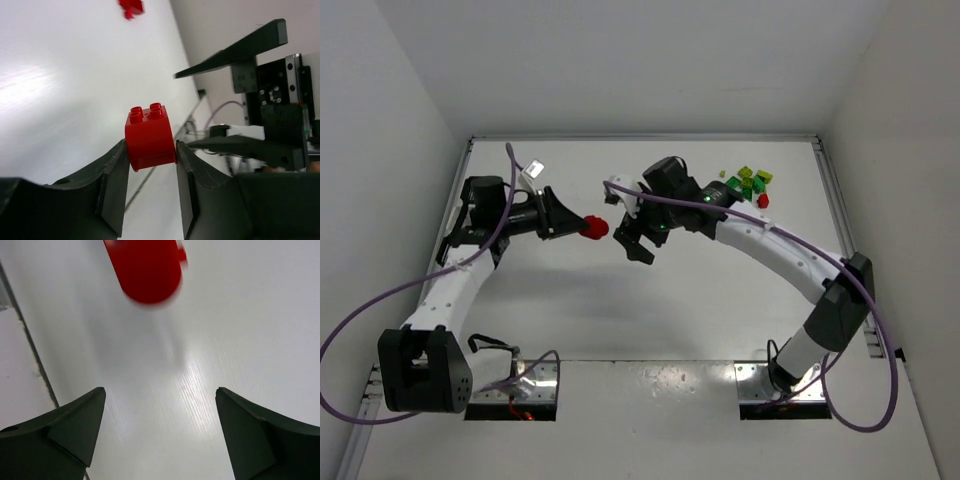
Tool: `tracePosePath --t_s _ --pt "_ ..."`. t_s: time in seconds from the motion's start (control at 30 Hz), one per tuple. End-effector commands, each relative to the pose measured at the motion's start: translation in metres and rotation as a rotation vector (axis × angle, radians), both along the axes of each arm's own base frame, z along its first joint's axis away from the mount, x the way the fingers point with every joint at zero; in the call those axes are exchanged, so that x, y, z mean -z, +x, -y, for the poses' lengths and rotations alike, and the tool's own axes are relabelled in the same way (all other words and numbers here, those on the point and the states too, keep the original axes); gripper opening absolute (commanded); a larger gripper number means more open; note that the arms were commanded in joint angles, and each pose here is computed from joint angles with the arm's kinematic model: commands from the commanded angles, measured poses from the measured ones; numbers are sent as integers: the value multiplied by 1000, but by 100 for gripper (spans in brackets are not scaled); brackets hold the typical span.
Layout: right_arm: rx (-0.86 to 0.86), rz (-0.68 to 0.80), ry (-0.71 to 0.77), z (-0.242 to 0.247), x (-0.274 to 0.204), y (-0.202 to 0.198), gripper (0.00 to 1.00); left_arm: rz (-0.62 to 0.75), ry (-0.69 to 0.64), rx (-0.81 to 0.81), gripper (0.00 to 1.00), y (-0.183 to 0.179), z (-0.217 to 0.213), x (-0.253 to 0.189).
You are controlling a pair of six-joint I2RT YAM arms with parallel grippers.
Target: Sort the legos into containers by color
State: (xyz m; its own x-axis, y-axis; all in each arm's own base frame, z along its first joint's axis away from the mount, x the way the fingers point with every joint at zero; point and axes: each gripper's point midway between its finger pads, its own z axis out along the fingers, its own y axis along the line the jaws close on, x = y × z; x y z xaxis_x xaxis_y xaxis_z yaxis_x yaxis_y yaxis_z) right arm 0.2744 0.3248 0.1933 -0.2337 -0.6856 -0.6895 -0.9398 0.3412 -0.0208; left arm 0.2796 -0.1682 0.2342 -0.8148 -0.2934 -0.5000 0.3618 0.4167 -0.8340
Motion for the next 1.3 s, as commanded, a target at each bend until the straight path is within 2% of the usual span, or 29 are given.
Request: tracePosePath --t_s 0.0,0.07,0.13,0.17,0.23,0.3,0.33,0.37,0.47,0.53,0.57,0.6,0.8,1.13,1.27 --pt "94 85 63 21 -27 6 92 168 134 -64 0 22 -31 -24" --pt "149 85 37 40 -16 9 95 113 181 -83 0 31 -47 -15" --pt "195 90 9 59 -5 10 97 202 266 -114 0 52 -78 -29" --pt "229 96 -5 65 1 15 99 174 275 -106 0 52 -88 -27" --pt "249 83 -30 75 17 14 99 197 326 -189 0 78 -130 -36" --pt "293 73 -66 89 32 21 99 149 454 -319 0 98 -171 -32" --pt "300 51 -90 95 44 19 99 226 528 -358 0 111 -194 -54" --pt "308 31 -110 98 54 20 99 175 600 -409 0 123 -216 -42" --pt "352 -12 -120 108 71 24 99 219 740 -481 0 145 -251 -61" --pt "404 -58 -134 116 84 27 99 154 807 -528 0 157 -277 -47" --pt "420 -64 -130 118 87 30 99 183 838 -551 0 164 -285 -59" --pt "431 -71 -136 121 90 32 99 133 859 -559 0 170 -294 -44" --pt "524 -163 -156 141 108 48 99 41 957 -625 0 186 -327 -20" --pt "654 -226 -94 173 100 71 98 -85 997 -612 0 186 -340 24" --pt "709 -242 -80 188 96 83 98 -138 1009 -600 9 182 -342 42"
